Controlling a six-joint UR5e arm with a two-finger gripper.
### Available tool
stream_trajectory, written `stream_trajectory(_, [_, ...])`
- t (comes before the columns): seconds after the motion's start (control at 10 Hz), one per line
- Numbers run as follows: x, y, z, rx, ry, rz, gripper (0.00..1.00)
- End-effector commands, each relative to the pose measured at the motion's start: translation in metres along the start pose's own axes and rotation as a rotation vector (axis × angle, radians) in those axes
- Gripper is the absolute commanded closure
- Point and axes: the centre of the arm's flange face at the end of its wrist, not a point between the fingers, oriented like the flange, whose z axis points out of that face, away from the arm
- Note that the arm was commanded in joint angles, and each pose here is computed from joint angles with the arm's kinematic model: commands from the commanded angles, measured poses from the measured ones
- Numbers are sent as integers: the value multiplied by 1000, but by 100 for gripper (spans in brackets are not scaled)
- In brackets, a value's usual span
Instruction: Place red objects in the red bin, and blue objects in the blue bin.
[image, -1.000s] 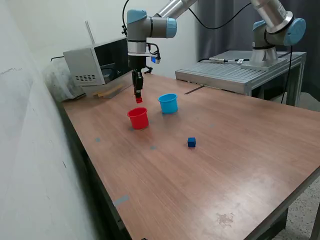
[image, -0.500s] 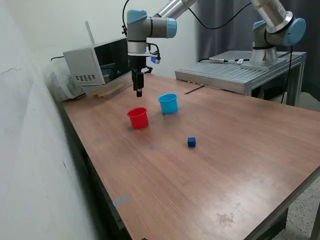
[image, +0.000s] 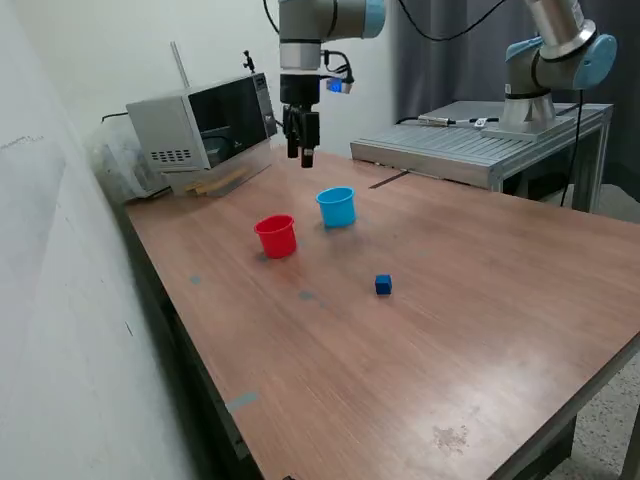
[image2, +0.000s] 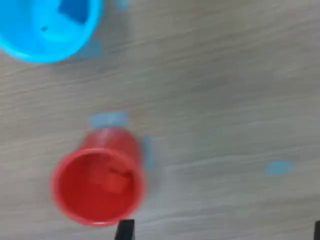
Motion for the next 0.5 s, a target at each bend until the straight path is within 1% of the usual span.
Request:
stream_trajectory(0.0, [82, -35, -34, 11, 29, -87, 0])
stream_trajectory(0.3, [137, -57, -40, 15, 47, 11, 0])
stream_trajectory(0.4, [162, -69, -35, 28, 51, -3, 0])
